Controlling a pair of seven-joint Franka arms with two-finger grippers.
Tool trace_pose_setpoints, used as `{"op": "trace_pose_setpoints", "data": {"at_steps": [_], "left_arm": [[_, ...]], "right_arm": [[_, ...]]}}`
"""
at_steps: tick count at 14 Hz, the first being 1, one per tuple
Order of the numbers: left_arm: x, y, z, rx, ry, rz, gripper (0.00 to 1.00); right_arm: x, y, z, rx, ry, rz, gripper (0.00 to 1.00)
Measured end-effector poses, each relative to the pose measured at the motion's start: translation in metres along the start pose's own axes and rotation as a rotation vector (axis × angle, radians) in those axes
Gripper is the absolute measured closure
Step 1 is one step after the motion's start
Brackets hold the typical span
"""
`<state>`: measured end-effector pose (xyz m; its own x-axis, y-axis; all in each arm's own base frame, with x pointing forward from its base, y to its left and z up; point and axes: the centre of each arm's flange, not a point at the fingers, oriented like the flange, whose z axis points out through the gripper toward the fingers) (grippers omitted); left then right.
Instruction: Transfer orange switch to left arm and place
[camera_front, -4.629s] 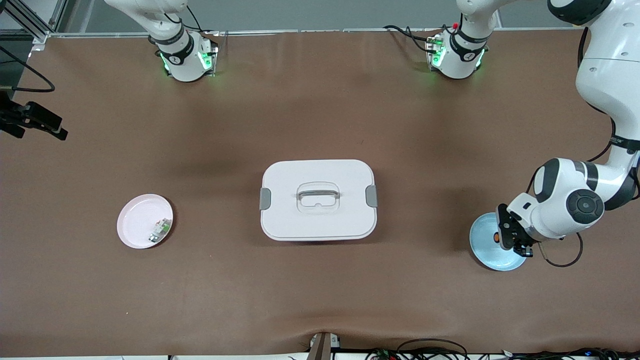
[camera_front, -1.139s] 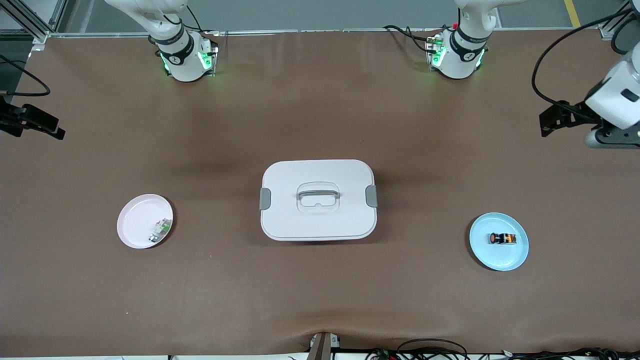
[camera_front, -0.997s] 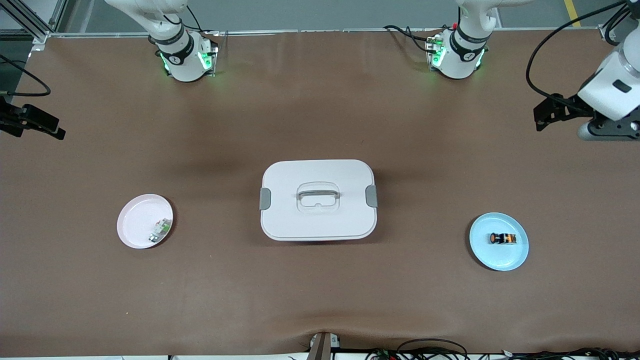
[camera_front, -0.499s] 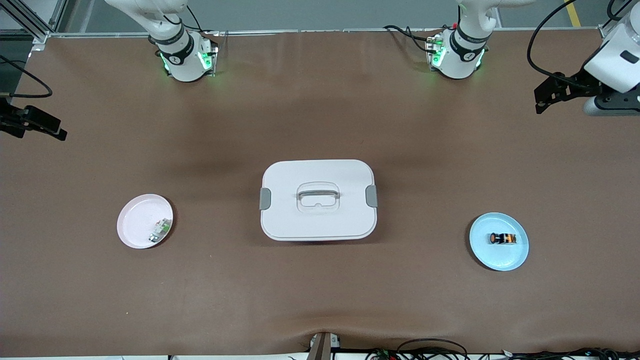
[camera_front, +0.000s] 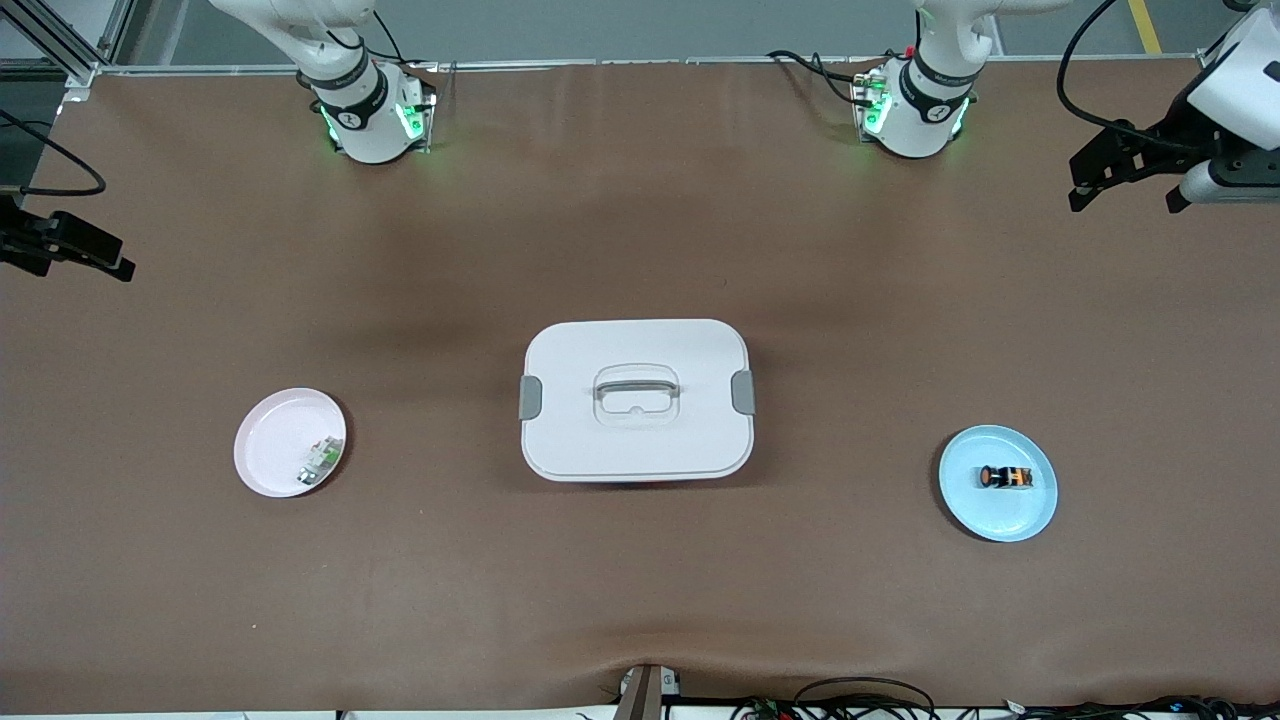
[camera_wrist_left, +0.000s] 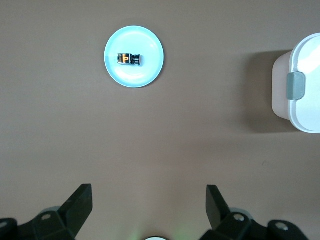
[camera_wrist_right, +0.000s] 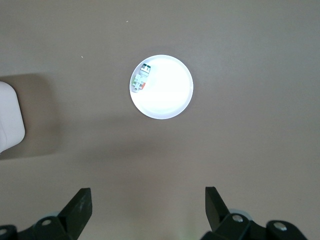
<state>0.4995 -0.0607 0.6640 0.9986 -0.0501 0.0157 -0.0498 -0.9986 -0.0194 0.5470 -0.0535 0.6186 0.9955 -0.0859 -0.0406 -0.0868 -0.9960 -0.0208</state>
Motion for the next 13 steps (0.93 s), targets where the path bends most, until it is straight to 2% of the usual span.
{"op": "trace_pose_setpoints", "data": {"at_steps": [8, 13], "left_arm": [[0.003, -0.005, 0.002, -0.001, -0.004, -0.011, 0.00], [0.010, -0.025, 0.012, -0.002, -0.025, -0.065, 0.00]], "right_arm": [[0.002, -0.001, 0.004, 0.001, -0.007, -0.002, 0.00], [0.002, -0.001, 0.004, 0.001, -0.007, -0.002, 0.00]]}}
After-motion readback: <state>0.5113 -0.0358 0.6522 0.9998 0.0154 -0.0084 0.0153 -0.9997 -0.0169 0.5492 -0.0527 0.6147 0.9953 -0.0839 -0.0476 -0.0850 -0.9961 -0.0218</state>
